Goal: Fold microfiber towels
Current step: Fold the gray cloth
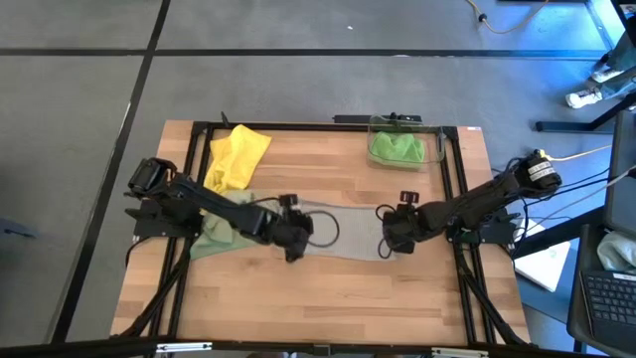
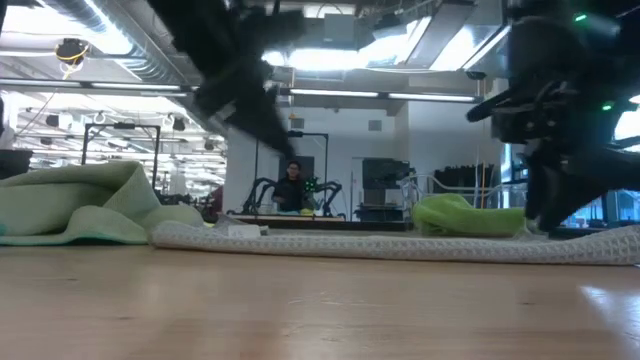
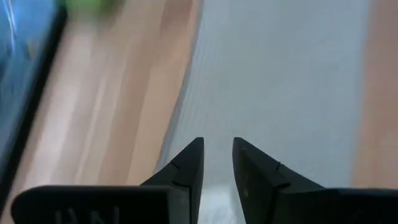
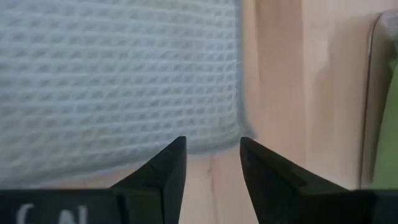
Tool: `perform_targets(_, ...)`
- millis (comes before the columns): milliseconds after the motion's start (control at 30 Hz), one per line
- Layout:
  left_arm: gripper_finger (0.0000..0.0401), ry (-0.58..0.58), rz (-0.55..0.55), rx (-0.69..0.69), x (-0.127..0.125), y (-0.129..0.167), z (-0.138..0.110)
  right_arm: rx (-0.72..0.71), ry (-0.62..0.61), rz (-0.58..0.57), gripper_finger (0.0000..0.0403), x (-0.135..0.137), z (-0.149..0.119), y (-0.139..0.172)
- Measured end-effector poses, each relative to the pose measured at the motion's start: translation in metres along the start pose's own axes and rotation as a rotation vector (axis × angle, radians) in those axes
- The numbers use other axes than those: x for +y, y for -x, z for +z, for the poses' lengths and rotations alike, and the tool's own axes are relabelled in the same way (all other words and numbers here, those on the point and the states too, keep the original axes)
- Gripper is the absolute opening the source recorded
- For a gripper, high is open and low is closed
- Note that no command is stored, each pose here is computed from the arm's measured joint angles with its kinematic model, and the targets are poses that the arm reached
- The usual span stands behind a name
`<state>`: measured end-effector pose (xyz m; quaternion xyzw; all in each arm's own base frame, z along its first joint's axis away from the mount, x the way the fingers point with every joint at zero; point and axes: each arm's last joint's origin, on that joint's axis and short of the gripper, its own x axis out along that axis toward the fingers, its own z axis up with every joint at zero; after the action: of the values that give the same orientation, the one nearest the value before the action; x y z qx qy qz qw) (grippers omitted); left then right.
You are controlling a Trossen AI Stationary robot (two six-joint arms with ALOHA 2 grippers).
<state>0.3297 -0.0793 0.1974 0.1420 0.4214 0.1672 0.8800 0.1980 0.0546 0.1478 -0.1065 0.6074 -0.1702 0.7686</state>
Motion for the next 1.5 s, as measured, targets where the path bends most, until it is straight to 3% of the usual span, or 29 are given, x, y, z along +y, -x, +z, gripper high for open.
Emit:
perform_targets(200,0.0079,-0.035,-0.077,-0.266,-0.017,0.006,0.026,-0.091,-0.001,0.020,0.0154,0.013,-0.005,0.025)
perform_targets(400,0.0078,-0.049,-0.058,-0.316,-0.019,-0.012,0.030,-0.397,0.078,0.153,0.0154,0.040,0.001,0.058)
perform_targets(500,0.0080,-0.041,-0.087,-0.331,-0.023,-0.026,0.030,-0.453,0.132,0.223,0.0154,0.056,-0.004,0.065)
perform_targets(633,0.0083,-0.054,-0.105,-0.356,-0.028,-0.043,0.029,-0.414,0.152,0.280,0.0154,0.076,-0.012,0.061)
perform_targets(833,0.0084,-0.112,-0.175,-0.456,-0.036,-0.058,0.035,-0.344,0.143,0.264,0.0169,0.097,-0.020,0.050)
perform_targets(1100,0.0086,-0.203,-0.181,-0.513,-0.045,-0.071,0.059,-0.236,0.175,0.081,0.0194,0.104,-0.027,0.028)
perform_targets(1500,0.0086,-0.149,-0.187,-0.536,-0.042,-0.088,0.077,-0.243,0.172,0.037,0.0143,0.114,-0.034,0.020)
